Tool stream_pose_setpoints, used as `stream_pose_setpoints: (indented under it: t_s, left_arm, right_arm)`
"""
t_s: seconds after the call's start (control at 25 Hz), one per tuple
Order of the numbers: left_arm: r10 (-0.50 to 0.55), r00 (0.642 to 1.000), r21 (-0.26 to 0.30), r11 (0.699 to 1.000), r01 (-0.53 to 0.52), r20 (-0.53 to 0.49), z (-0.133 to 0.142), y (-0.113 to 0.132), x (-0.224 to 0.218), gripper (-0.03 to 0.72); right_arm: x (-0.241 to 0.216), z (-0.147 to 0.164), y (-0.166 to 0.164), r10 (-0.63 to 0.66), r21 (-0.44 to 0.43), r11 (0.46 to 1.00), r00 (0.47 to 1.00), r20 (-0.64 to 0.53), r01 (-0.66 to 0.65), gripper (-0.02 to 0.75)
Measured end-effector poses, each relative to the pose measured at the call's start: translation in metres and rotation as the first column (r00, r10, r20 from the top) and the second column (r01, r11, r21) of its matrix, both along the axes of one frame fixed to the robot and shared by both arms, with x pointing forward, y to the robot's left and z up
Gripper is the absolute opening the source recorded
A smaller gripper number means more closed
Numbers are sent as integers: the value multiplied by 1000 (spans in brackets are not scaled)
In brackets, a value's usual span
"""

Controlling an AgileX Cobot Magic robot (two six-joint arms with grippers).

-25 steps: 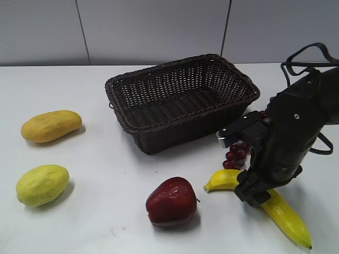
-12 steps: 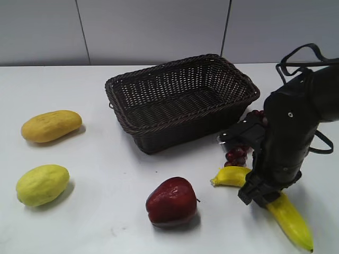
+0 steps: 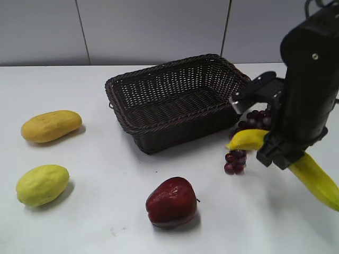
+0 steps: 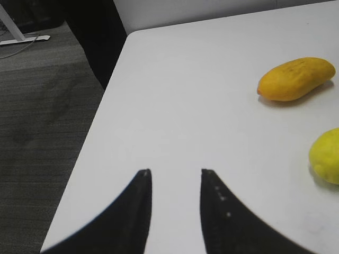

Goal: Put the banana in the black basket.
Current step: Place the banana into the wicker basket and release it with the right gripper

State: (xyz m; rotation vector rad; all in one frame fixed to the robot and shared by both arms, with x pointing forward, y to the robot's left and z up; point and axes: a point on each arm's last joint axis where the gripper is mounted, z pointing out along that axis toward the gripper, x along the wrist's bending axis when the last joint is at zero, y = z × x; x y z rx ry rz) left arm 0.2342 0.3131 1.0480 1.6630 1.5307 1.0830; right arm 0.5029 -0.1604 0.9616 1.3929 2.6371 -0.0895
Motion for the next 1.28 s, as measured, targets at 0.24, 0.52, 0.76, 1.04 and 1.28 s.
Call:
stream_pose_setpoints:
  t_s: [0.24, 0.52, 0.76, 1.04, 1.28]
  left_arm:
    - [0, 1000, 0, 1000, 0, 0, 0, 0, 0, 232]
    - [0, 1000, 0, 1000, 0, 0, 0, 0, 0, 232]
    - [0, 1000, 0, 1000, 0, 0, 0, 0, 0, 232]
    - [0, 1000, 0, 1000, 0, 0, 0, 0, 0, 232]
    - [0, 1000, 0, 1000, 0, 0, 0, 0, 0, 232]
  right_arm:
    - [19, 52, 9, 71, 51, 996, 986, 152, -80, 316]
    - [47, 111, 26, 213, 66, 966, 918, 333, -248, 316]
    - [86, 133, 49, 423, -31, 892, 806, 413, -452, 316]
    - [130, 99, 76, 714, -207, 688, 598, 364, -696, 316]
    - [151, 41, 89, 892, -294, 447, 396, 219, -845, 316]
